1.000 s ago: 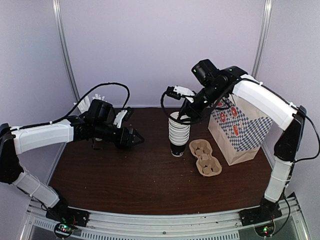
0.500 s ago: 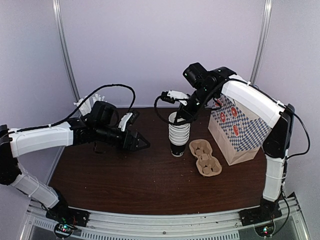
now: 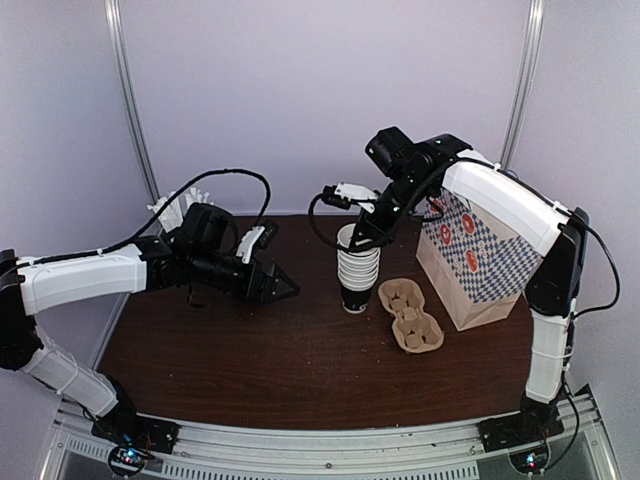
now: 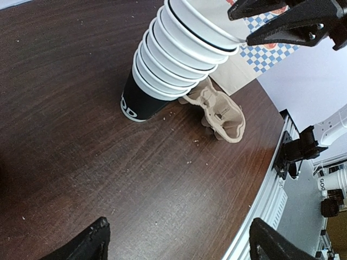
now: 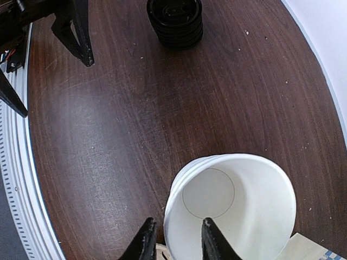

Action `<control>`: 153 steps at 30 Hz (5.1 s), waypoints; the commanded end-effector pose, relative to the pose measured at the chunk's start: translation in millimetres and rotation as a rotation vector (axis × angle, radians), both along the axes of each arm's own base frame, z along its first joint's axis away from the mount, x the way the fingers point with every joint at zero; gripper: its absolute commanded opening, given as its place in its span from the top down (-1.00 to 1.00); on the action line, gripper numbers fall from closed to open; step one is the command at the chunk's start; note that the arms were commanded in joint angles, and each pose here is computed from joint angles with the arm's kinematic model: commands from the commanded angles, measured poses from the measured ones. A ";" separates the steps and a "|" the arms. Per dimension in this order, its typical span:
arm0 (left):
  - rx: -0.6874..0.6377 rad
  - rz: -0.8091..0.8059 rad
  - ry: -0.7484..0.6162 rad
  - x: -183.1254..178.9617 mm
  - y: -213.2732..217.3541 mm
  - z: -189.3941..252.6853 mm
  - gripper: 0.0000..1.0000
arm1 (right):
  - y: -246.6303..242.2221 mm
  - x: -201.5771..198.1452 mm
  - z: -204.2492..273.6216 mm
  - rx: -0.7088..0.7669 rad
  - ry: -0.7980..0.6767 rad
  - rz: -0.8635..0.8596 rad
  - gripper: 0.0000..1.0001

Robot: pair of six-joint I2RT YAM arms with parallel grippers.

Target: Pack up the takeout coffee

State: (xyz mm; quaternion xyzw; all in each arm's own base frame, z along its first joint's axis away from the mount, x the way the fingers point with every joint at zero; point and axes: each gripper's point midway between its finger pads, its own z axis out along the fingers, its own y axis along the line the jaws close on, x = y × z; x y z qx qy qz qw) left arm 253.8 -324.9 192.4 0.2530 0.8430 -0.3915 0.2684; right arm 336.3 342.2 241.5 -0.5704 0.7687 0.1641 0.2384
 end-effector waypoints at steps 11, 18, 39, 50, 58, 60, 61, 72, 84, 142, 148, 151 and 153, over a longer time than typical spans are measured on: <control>-0.009 0.025 -0.028 6.1 1.4 3.6 -0.78 | -0.5 -9.8 -19.7 -0.067 0.028 0.009 0.49; -0.008 0.023 -0.023 7.6 -0.4 2.1 -0.77 | -2.7 -9.2 -22.2 -0.083 0.023 0.000 0.55; -0.152 0.130 0.024 37.4 -23.5 18.7 -0.73 | -5.9 -3.5 -7.4 -0.086 -0.038 -0.005 1.00; -0.410 0.263 0.129 94.2 -76.5 47.6 -0.71 | -9.8 6.6 10.7 -0.096 -0.128 -0.005 1.00; -0.423 0.283 0.173 105.7 -88.2 40.2 -0.68 | -13.8 9.7 42.1 -0.065 -0.203 -0.022 1.00; -0.412 0.289 0.175 104.7 -86.1 36.1 -0.67 | -14.3 8.0 56.8 -0.035 -0.224 -0.033 1.00; -0.402 0.294 0.170 104.6 -84.5 34.7 -0.66 | -14.6 6.1 63.6 -0.021 -0.227 -0.036 1.00; -0.198 0.326 -0.003 102.1 -51.8 44.9 -0.66 | -33.6 -23.1 124.3 0.083 -0.310 -0.031 1.00; 0.232 0.384 -0.193 73.2 41.9 45.3 -0.67 | -4.2 -137.5 80.5 0.070 -0.140 0.358 1.00; 0.759 0.619 0.072 124.4 187.4 -31.4 -0.23 | -68.9 -129.4 6.5 0.062 -0.109 0.195 0.30; 0.711 0.616 0.108 151.0 173.3 -41.9 -0.09 | -76.9 -125.4 5.6 0.088 -0.118 0.170 0.28; 0.709 0.619 0.108 161.7 169.0 -43.9 -0.01 | -76.5 -126.9 3.6 0.095 -0.112 0.174 0.27; 0.709 0.619 0.111 166.9 166.4 -46.3 0.03 | -75.7 -128.6 2.8 0.101 -0.108 0.179 0.27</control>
